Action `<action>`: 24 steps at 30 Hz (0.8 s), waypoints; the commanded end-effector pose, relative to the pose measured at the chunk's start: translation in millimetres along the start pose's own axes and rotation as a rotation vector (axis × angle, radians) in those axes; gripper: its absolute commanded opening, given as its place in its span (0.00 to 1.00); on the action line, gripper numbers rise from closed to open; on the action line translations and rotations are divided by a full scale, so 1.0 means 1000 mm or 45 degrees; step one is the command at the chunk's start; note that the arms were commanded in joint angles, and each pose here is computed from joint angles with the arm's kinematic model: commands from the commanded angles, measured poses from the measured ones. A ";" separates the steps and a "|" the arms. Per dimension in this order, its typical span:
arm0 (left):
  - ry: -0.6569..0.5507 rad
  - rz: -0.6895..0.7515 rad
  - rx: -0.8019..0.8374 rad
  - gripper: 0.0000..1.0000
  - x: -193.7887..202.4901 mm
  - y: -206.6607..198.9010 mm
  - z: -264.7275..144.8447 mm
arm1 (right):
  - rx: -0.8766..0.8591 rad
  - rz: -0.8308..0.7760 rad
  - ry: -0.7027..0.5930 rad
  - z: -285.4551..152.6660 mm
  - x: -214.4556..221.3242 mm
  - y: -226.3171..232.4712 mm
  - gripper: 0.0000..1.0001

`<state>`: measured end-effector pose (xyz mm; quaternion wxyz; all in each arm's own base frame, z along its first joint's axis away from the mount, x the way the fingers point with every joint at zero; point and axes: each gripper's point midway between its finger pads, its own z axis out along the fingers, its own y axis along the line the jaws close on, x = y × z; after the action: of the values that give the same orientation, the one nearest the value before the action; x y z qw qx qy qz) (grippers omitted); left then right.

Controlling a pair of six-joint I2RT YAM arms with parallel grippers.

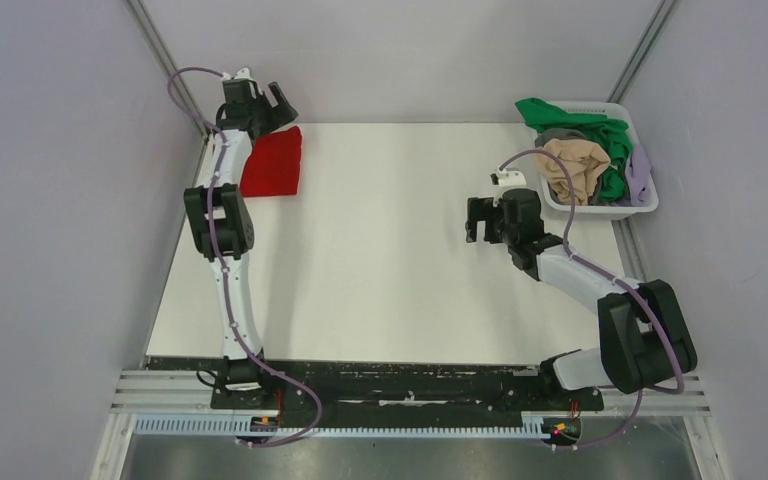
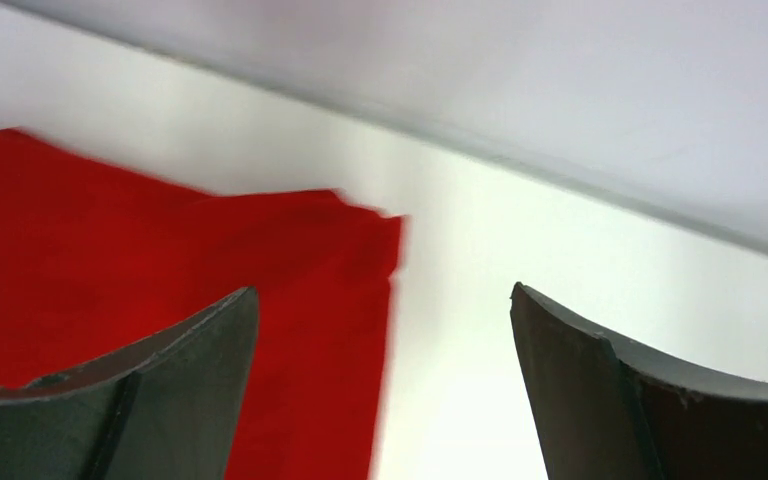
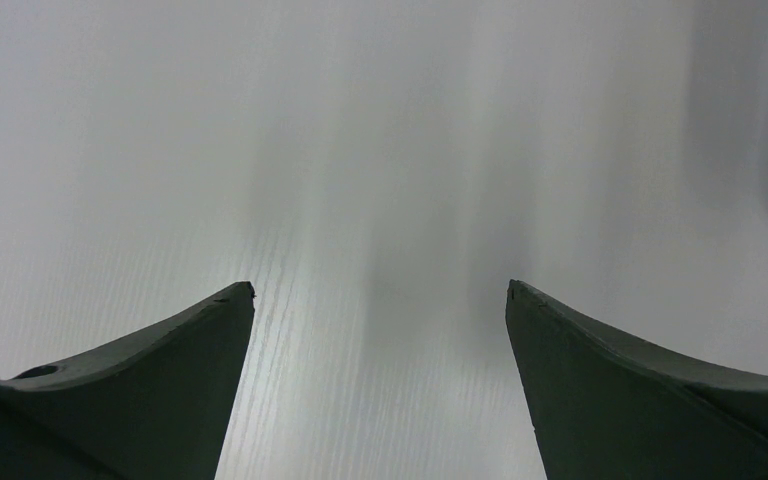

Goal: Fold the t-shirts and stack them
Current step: Smooth out wrinkles on the folded tshirt

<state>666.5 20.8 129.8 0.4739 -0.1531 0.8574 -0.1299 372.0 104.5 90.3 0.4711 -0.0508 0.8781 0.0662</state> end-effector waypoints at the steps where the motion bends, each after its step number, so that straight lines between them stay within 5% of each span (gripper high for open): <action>1: -0.083 -0.234 0.374 1.00 -0.023 -0.059 0.005 | 0.021 -0.019 -0.072 -0.007 -0.015 -0.004 0.98; 10: -0.021 -0.409 0.535 1.00 0.004 -0.067 0.040 | 0.043 -0.034 -0.053 -0.004 -0.011 -0.008 0.98; 19: 0.017 -0.504 0.439 1.00 0.031 -0.044 0.069 | 0.057 -0.042 -0.032 -0.002 -0.008 -0.010 0.98; 24: -0.042 -0.486 0.439 1.00 0.003 -0.053 0.055 | 0.066 -0.038 -0.057 -0.007 -0.016 -0.010 0.98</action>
<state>709.9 -37.9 78.2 0.4447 -0.2257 0.7925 -0.3509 370.7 97.6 90.5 0.4727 -0.0545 0.8783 0.0473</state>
